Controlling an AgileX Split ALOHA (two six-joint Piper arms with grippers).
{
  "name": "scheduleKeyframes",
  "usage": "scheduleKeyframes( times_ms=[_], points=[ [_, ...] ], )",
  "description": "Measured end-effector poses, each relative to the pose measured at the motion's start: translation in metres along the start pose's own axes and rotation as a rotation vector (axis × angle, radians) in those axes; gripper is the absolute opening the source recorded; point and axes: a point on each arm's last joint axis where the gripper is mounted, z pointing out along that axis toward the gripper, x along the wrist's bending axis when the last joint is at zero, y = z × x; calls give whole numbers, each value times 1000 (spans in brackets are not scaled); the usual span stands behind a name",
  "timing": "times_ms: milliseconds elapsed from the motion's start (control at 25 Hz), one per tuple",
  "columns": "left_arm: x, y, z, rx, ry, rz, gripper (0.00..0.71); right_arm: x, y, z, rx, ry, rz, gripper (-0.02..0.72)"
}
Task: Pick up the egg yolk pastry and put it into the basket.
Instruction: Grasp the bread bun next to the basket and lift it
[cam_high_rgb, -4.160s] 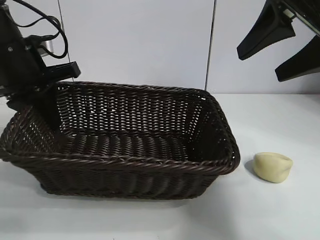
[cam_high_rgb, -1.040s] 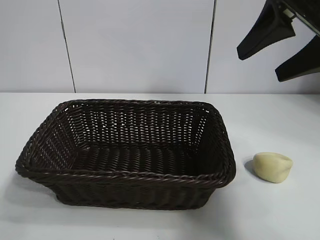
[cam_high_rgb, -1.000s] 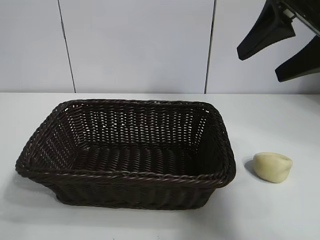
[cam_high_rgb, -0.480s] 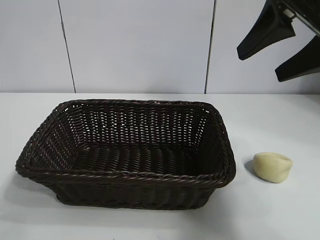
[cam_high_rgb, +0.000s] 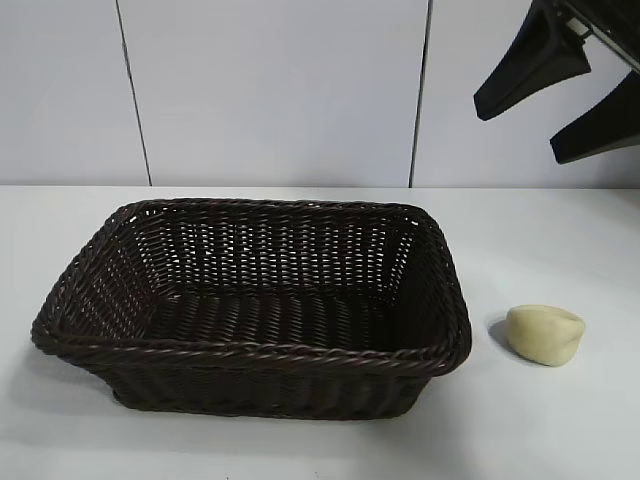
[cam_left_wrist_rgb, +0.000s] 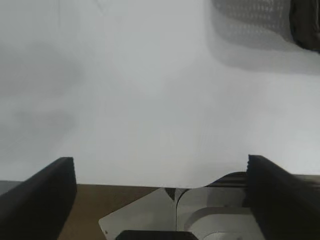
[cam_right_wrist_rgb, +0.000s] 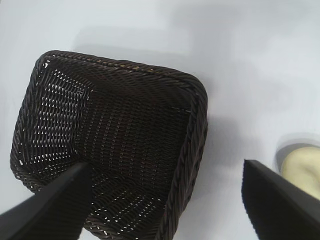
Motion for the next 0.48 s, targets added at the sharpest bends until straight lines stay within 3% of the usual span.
scheduleKeyframes(
  times_ms=[280, 480],
  points=[
    [0, -11, -15, -139, 2, -2, 661, 0, 0, 0, 1, 1, 0, 591],
    [0, -28, -31, -292, 5, -3, 661, 0, 0, 0, 1, 1, 0, 591]
  ],
)
